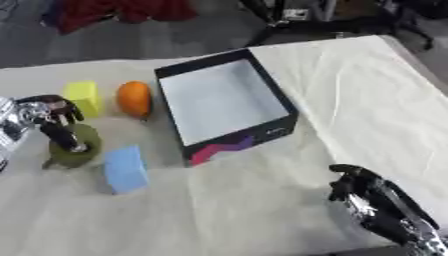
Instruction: Pick up objects on the table and place them in the box.
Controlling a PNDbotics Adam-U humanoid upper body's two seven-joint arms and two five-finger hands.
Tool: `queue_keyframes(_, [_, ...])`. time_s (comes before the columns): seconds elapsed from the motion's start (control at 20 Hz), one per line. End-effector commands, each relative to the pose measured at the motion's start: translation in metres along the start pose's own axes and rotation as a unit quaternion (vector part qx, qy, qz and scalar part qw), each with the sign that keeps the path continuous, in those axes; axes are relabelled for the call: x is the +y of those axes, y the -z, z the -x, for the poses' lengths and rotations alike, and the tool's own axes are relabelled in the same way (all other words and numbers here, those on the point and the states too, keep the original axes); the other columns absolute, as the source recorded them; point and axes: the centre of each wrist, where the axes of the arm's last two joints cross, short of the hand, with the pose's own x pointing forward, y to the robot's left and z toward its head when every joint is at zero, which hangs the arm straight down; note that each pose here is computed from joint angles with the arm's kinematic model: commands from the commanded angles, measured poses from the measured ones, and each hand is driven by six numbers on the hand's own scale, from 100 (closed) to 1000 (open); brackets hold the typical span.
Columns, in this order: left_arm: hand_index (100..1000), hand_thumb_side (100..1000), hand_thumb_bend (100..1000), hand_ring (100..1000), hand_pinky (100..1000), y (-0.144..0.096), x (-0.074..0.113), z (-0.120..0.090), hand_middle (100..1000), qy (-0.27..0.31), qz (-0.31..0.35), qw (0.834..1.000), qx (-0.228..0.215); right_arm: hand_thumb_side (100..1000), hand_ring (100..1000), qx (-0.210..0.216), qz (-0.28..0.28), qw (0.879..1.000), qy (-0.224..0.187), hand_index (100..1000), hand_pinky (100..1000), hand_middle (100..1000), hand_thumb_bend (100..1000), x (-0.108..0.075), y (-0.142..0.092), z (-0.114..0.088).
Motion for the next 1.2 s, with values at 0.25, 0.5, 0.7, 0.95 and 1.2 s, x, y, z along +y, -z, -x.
queue_keyframes(0.25, [467,115,132,387,461,-0.040,0.028,0.008,376,-0.020,-0.011,0.999,0.039,470,547,-0.007,0.001,1.000,-0.008,822,827,484,100,-0.004,0.002,-0.004])
queue_keyframes(0.5, [470,154,160,384,462,-0.079,0.049,-0.001,373,-0.002,-0.079,0.997,0.024,470,547,-0.006,0.001,1.000,-0.009,822,827,484,100,-0.005,0.001,-0.004])
queue_keyframes(0.7, [488,182,192,393,497,-0.112,0.068,-0.019,384,0.030,-0.150,0.988,0.009,470,547,-0.005,0.000,1.000,-0.009,823,827,484,100,-0.005,0.000,-0.003])
queue_keyframes(0.95, [497,198,219,404,507,-0.125,0.087,-0.055,395,0.072,-0.203,0.976,-0.019,470,547,-0.003,-0.003,1.000,-0.008,823,826,484,100,-0.004,-0.001,-0.003])
queue_keyframes(1.2, [520,227,281,454,546,-0.116,0.098,-0.122,454,0.107,-0.252,0.960,-0.067,470,547,-0.002,-0.007,1.000,-0.005,823,826,484,100,-0.002,-0.001,-0.002])
